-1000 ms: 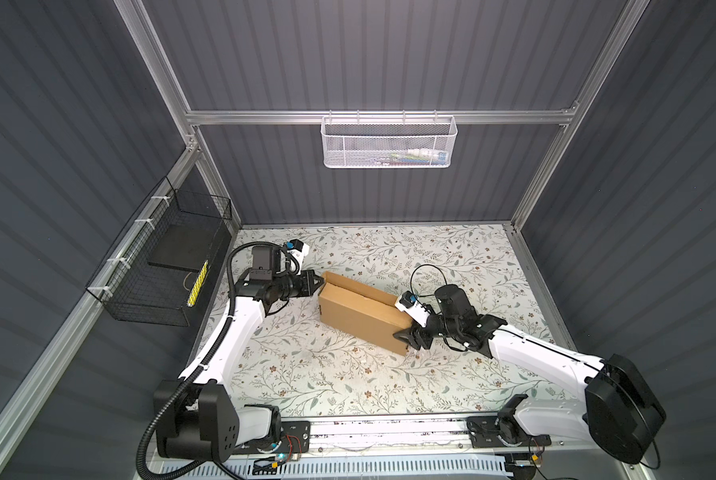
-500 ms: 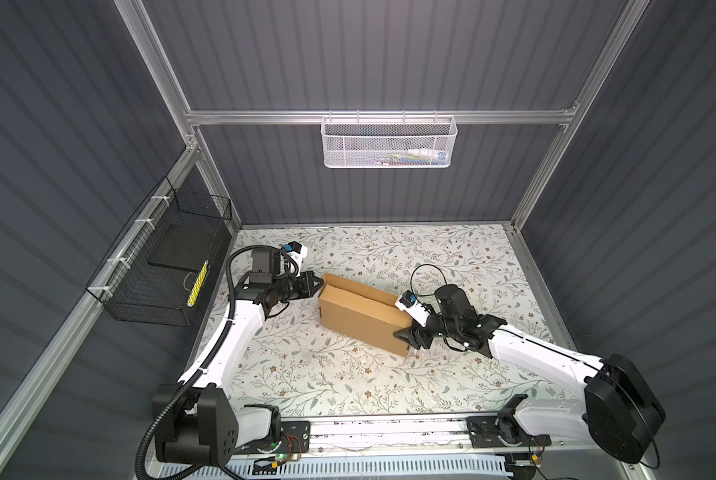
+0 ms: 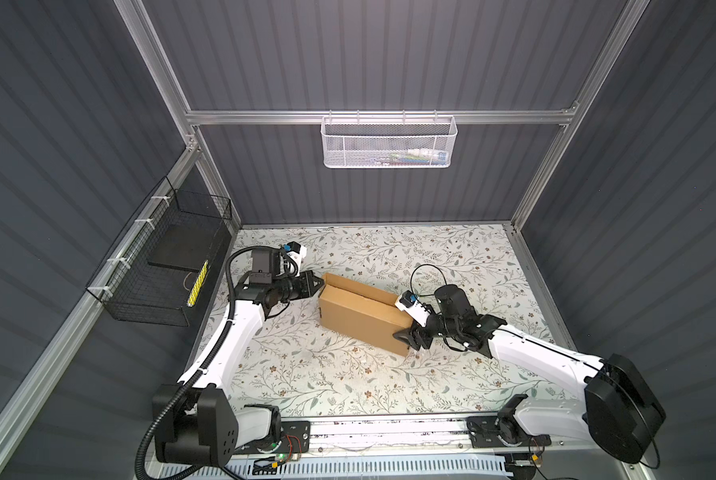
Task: Fold the paper box
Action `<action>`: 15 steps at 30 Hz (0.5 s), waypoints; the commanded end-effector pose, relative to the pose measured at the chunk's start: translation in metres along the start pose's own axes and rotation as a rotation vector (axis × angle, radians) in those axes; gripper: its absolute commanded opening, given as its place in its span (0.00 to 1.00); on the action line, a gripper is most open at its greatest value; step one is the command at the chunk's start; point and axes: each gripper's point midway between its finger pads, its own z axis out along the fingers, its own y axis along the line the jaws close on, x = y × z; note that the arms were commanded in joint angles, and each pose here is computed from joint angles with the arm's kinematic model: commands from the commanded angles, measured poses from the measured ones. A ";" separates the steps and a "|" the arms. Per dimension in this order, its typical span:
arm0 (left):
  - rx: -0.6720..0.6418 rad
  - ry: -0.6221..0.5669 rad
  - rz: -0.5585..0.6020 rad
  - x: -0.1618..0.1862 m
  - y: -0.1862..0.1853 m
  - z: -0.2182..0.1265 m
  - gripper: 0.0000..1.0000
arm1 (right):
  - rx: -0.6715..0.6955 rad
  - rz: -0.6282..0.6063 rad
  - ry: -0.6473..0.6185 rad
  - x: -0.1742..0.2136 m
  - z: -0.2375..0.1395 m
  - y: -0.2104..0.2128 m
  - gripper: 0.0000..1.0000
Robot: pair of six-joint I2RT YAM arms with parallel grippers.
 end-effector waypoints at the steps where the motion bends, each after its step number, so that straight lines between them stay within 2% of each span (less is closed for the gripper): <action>1: 0.012 -0.016 -0.013 -0.003 -0.008 -0.006 0.10 | -0.010 -0.010 -0.005 -0.001 -0.001 0.004 0.69; 7: 0.054 -0.025 -0.040 -0.003 -0.015 -0.007 0.18 | 0.003 -0.011 -0.002 -0.001 0.000 0.002 0.64; 15: 0.024 -0.009 -0.050 0.009 -0.007 -0.008 0.17 | 0.006 -0.014 0.002 -0.001 0.002 0.002 0.61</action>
